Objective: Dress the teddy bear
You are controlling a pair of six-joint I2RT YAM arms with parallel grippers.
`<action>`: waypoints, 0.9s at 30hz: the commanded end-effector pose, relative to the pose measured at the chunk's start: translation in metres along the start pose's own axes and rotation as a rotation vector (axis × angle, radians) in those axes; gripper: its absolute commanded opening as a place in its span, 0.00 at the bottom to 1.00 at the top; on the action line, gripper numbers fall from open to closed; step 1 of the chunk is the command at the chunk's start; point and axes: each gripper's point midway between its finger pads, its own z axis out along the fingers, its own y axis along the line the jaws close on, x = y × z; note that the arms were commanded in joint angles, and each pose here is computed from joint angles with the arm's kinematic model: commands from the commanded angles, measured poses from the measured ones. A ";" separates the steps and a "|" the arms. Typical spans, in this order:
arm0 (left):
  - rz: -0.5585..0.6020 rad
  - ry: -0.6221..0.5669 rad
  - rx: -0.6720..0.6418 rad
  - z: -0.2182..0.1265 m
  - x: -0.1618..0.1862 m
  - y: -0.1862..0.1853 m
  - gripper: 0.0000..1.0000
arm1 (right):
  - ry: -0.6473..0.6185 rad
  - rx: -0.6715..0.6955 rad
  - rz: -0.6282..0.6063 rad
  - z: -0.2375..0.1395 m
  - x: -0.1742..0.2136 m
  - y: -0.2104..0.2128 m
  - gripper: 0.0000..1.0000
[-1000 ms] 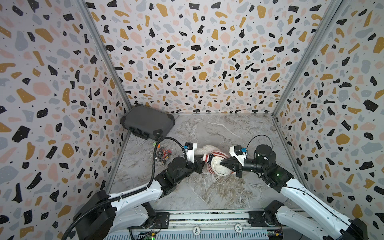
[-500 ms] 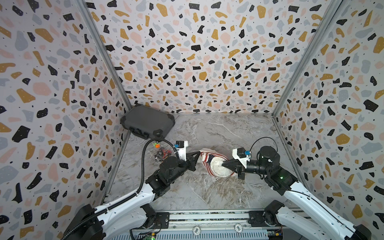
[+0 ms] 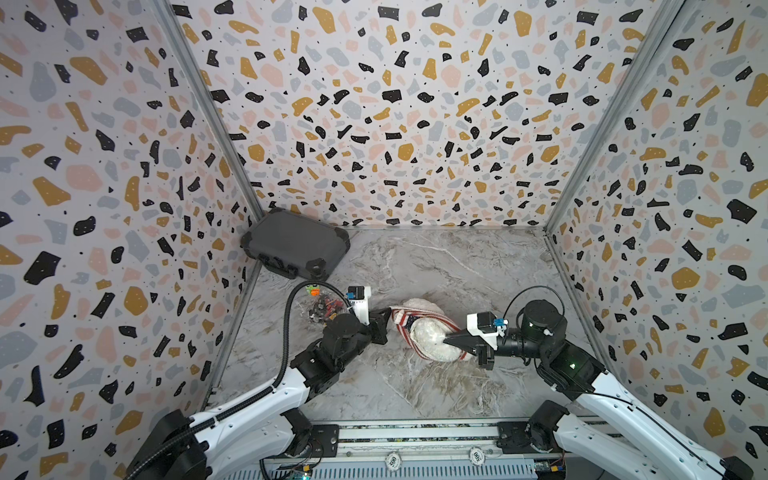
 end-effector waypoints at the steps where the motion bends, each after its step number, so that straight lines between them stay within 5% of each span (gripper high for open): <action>1: 0.028 -0.020 -0.170 -0.002 0.003 0.038 0.00 | -0.165 -0.027 -0.128 -0.015 -0.049 0.015 0.00; 7: 0.056 -0.034 -0.030 -0.007 -0.011 0.007 0.01 | -0.191 0.095 -0.028 -0.013 -0.052 -0.010 0.00; 10: 0.062 -0.068 0.030 -0.015 -0.022 -0.007 0.34 | -0.214 0.192 0.072 -0.014 -0.055 -0.030 0.00; 16: 0.068 -0.127 0.005 -0.039 -0.033 -0.002 0.74 | -0.207 0.385 0.385 -0.009 -0.044 -0.075 0.00; 27: -0.025 -0.115 0.261 -0.054 0.004 -0.037 0.75 | -0.194 0.648 0.747 -0.002 0.014 -0.113 0.00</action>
